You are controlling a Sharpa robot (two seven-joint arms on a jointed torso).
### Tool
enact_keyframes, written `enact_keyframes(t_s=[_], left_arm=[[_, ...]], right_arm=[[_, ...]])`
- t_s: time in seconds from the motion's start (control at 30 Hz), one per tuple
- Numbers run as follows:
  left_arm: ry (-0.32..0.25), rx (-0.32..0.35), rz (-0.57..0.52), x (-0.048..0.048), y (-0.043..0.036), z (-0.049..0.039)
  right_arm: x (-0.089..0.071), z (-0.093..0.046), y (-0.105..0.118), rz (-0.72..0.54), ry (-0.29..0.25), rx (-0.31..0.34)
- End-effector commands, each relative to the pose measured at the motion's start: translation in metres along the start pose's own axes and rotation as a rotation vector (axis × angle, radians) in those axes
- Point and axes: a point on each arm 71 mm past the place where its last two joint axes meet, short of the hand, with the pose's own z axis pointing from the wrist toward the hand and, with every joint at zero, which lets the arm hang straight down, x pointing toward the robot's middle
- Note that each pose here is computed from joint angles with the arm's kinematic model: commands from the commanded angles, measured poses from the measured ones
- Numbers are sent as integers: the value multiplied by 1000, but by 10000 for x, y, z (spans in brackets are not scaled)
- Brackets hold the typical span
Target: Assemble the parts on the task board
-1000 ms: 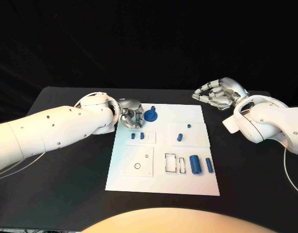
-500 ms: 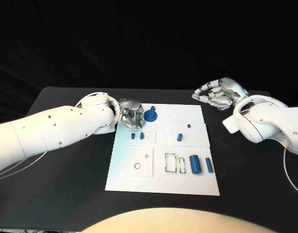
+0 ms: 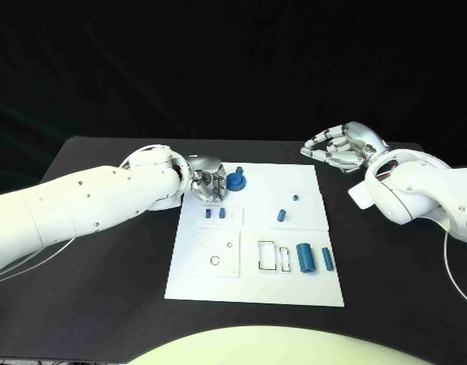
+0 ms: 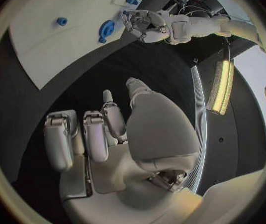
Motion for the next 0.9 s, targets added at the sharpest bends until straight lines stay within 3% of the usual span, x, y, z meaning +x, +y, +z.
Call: enact_keyframes(t_s=[0.03,0.9], left_arm=[[22,-3,16,46,6,9],[-16,11,7,23,-3,-7]], right_arm=[[8,-3,10,-3,8,-15],[4,-1,3,-3,6,-14]])
